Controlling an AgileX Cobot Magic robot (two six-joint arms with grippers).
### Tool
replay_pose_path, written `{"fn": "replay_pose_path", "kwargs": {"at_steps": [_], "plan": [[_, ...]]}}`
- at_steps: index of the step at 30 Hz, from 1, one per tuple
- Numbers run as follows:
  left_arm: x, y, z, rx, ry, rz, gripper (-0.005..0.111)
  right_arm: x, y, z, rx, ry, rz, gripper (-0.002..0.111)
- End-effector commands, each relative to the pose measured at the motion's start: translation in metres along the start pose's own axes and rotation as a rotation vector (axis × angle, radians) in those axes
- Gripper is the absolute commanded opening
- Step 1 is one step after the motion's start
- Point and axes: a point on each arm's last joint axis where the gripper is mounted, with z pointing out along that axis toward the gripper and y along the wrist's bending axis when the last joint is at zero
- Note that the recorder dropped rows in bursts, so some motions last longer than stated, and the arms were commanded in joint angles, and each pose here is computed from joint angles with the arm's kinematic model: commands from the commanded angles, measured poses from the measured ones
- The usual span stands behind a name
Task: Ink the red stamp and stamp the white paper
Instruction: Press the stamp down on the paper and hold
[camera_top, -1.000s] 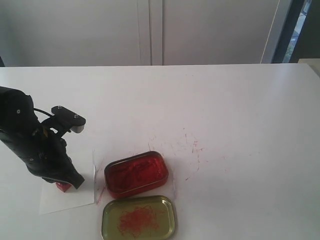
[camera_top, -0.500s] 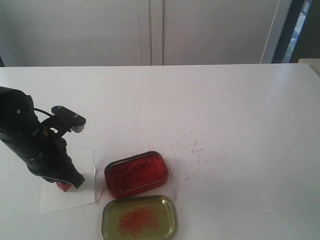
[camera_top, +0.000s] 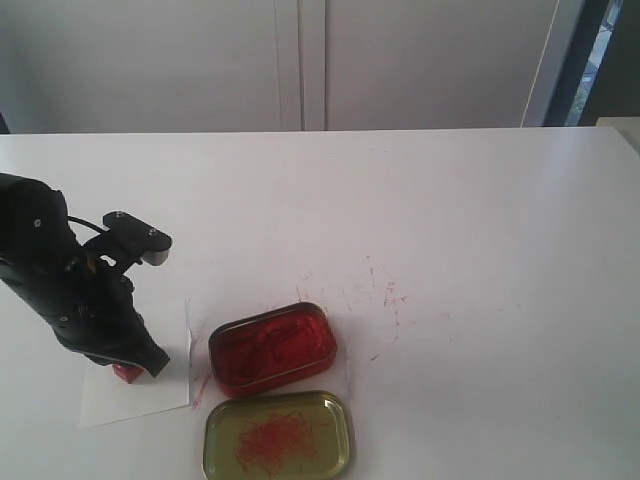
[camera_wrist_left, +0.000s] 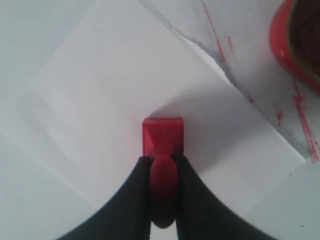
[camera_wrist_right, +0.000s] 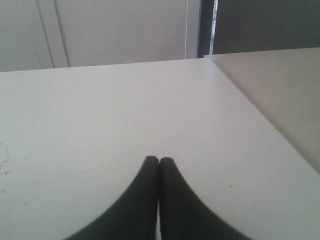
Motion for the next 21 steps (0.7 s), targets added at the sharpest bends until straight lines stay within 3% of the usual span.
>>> {"fn": "replay_pose_path", "kwargs": {"at_steps": [1,21], "plan": [[0.0217,-0.0025,0.0348,0.035,0.166,-0.009,0.0,0.0,-0.0001,0.0001,0.002,-0.014,0.003,0.0],[0.0208,-0.0022,0.035,0.032,0.156,-0.009,0.0,0.0002,-0.0002,0.0001,0.002,-0.012,0.003,0.0]]}}
